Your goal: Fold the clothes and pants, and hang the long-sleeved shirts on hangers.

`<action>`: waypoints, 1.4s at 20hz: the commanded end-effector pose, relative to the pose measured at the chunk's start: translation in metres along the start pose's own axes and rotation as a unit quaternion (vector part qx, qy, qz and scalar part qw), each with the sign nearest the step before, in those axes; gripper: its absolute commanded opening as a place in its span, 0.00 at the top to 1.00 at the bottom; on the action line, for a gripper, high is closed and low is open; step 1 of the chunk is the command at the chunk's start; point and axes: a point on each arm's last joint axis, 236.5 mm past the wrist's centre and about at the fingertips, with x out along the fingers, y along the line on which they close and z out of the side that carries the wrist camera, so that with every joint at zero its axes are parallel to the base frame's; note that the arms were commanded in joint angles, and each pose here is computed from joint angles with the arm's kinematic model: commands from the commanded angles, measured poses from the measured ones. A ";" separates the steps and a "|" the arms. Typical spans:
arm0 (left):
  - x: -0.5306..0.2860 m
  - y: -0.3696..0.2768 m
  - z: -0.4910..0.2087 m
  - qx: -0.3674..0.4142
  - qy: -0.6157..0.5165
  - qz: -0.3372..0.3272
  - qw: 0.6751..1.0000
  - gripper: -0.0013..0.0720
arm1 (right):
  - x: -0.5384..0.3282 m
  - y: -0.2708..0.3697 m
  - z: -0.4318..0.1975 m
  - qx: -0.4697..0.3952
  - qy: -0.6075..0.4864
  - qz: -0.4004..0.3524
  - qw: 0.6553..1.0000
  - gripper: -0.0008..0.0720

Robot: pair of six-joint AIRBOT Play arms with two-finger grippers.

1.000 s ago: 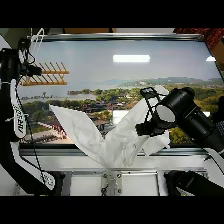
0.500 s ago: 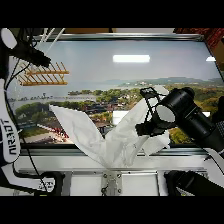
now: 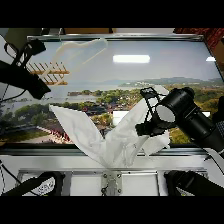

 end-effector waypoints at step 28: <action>0.082 -0.172 -0.071 0.233 0.002 -0.299 0.925 0.97 | -0.026 -0.060 0.027 0.089 -0.021 0.007 0.996 0.96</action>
